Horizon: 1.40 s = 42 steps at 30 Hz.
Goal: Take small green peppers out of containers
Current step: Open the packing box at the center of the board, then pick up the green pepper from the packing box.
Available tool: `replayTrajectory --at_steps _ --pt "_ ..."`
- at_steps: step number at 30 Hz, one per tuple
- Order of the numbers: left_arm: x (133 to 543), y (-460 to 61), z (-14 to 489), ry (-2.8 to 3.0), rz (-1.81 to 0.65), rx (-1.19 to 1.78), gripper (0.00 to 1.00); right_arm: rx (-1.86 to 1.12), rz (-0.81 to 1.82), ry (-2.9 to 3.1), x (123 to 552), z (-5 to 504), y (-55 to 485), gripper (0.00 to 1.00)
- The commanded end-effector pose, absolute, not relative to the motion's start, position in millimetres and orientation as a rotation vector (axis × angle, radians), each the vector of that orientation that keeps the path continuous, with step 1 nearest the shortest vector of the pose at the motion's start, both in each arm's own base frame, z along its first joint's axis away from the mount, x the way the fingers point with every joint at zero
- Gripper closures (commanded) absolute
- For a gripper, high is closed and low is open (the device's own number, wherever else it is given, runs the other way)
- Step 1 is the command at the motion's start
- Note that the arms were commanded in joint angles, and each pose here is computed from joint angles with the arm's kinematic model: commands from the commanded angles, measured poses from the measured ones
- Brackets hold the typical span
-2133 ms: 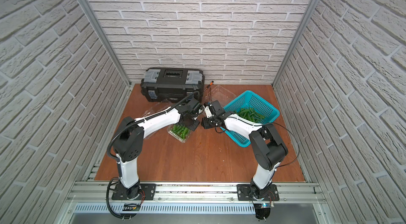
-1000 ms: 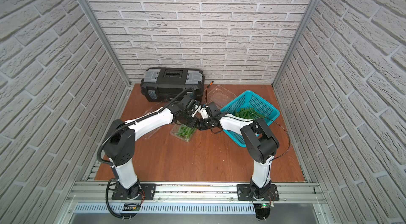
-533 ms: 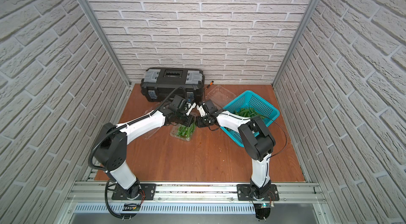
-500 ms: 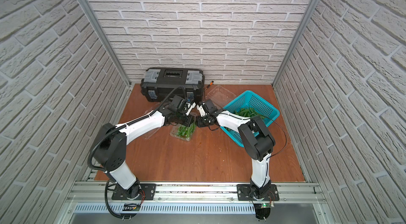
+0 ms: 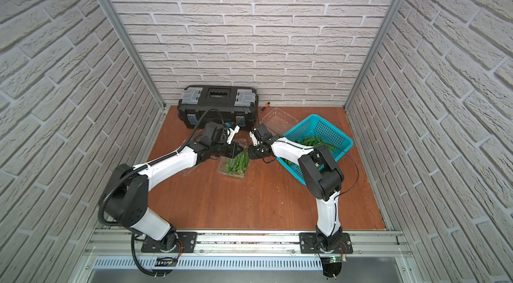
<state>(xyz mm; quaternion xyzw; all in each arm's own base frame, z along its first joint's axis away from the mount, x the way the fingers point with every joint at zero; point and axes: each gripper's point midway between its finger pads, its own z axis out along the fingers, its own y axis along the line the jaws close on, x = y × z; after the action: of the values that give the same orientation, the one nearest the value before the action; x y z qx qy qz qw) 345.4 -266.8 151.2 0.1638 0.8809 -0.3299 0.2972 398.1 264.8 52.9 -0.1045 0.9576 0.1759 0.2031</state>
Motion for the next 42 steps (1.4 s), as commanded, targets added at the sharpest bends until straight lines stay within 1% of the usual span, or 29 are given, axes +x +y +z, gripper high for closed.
replayTrajectory --at_steps 1,5,6,7,8,9,11,14,16,19,20,22,26,29,34,42 --pt "353 -251 169 2.288 -0.903 0.345 1.00 -0.248 0.275 2.736 391 41 232 0.75" --pt "356 -218 175 2.295 -0.821 0.237 1.00 -0.221 0.192 2.673 400 61 220 0.74" --pt "357 -210 177 2.292 -0.800 0.214 0.96 -0.210 0.172 2.662 401 65 217 0.74" --pt "357 -201 179 2.288 -0.768 0.186 0.84 -0.203 0.152 2.651 403 69 215 0.73" --pt "358 -190 182 2.281 -0.733 0.160 0.70 -0.189 0.133 2.633 405 74 212 0.72" --pt "358 -182 184 2.274 -0.696 0.136 0.61 -0.180 0.121 2.619 407 78 210 0.72" --pt "359 -162 187 2.262 -0.580 0.076 0.44 -0.168 0.120 2.587 410 88 209 0.71" --pt "365 -128 191 2.226 -0.380 -0.064 0.26 -0.158 0.141 2.530 413 105 212 0.70" --pt "367 -99 196 2.179 -0.218 -0.223 0.24 -0.160 0.122 2.480 414 117 215 0.70" --pt "361 -60 208 2.073 0.015 -0.434 0.23 -0.218 0.133 2.433 413 129 228 0.69" --pt "358 -52 213 2.043 0.086 -0.482 0.23 -0.237 0.151 2.439 412 128 234 0.69" --pt "358 -47 214 2.026 0.142 -0.530 0.22 -0.269 0.202 2.462 408 122 245 0.69" --pt "371 -69 201 2.082 0.145 -0.482 0.22 -0.347 0.323 2.518 397 105 266 0.69" --pt "377 -86 193 2.120 0.146 -0.444 0.21 -0.401 0.363 2.583 388 91 273 0.69" --pt "383 -107 188 2.136 0.125 -0.389 0.21 -0.421 0.342 2.649 381 73 270 0.70" --pt "386 -124 189 2.147 0.117 -0.330 0.21 -0.437 0.299 2.708 378 56 267 0.70"
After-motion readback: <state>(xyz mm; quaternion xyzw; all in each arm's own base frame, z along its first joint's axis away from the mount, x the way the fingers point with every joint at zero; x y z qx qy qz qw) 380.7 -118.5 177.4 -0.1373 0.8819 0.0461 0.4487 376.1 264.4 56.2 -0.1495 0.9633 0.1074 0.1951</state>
